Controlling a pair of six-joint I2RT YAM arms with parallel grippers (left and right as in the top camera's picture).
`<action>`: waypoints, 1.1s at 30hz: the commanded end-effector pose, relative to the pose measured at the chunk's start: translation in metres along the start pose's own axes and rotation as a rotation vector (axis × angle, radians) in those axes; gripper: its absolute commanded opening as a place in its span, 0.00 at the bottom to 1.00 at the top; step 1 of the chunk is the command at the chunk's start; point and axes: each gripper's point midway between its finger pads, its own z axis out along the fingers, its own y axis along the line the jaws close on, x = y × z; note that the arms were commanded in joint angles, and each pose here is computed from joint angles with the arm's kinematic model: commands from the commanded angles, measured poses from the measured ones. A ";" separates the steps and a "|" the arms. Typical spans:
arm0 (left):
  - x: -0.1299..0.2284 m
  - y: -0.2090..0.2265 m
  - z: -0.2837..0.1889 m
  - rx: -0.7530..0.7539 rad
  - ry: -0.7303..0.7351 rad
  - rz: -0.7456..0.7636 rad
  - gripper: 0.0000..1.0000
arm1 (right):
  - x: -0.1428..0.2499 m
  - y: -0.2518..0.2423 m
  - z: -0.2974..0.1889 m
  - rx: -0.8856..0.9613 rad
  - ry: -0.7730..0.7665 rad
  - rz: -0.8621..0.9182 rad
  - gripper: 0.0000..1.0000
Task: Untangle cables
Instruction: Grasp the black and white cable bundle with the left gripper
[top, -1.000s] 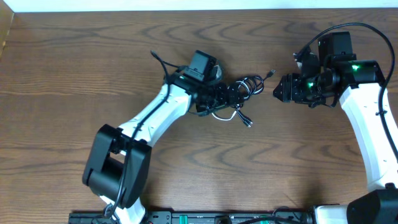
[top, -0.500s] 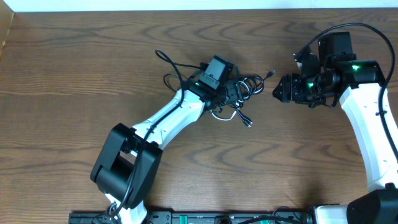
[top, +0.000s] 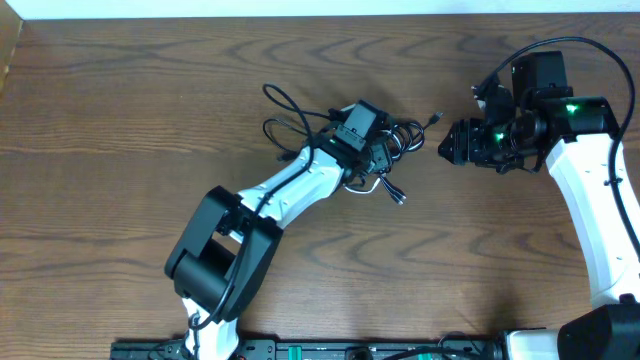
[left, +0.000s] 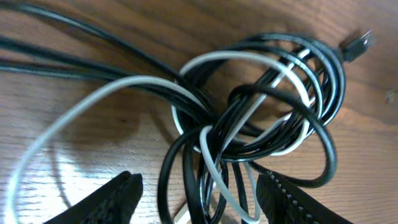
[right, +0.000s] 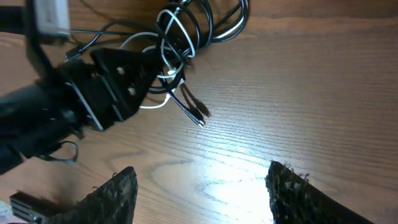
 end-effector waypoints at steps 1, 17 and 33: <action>0.009 -0.001 0.008 -0.011 0.002 0.009 0.64 | -0.004 0.002 -0.004 -0.006 -0.012 -0.017 0.64; 0.036 0.020 0.008 -0.050 0.144 0.660 0.07 | -0.003 -0.017 -0.005 0.103 -0.014 -0.006 0.64; 0.040 0.055 -0.027 -0.045 0.311 0.745 0.11 | 0.049 -0.016 0.034 0.003 0.159 0.080 0.61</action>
